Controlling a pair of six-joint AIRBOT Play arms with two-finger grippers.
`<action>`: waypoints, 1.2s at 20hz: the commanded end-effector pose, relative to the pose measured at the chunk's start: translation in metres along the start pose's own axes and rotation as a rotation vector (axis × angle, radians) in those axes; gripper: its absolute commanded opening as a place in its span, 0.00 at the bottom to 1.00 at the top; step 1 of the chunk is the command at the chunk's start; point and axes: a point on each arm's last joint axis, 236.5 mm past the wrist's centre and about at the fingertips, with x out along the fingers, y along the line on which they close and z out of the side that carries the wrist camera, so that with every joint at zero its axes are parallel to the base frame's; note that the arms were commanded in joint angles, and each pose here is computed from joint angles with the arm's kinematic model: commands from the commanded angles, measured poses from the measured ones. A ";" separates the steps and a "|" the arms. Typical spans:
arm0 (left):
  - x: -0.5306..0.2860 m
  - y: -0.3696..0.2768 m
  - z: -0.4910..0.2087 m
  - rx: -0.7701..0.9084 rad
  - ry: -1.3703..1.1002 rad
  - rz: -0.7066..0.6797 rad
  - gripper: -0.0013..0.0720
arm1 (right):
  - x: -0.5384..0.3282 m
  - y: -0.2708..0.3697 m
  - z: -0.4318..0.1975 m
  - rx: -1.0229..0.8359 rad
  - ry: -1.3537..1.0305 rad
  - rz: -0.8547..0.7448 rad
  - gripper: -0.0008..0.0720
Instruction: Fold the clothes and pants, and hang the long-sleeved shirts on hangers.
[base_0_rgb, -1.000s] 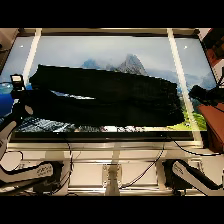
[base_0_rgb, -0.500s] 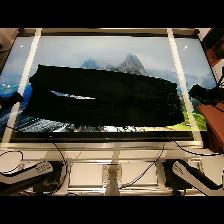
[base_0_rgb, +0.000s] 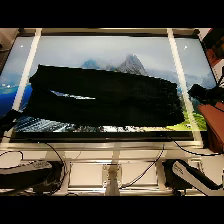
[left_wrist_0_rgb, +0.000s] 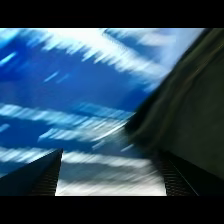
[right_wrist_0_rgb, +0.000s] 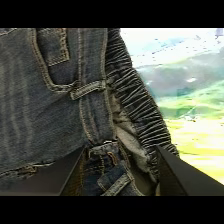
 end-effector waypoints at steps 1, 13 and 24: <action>0.019 -0.031 0.002 -0.081 -0.004 -0.186 0.93 | 0.000 0.008 0.000 0.023 0.000 0.034 0.69; 0.008 -0.107 0.045 0.029 -0.115 -0.381 0.05 | 0.022 -0.002 0.005 0.043 0.011 0.007 0.69; -0.095 -0.102 0.072 0.118 -0.168 -0.187 0.06 | 0.129 0.039 0.010 0.037 0.303 0.266 0.69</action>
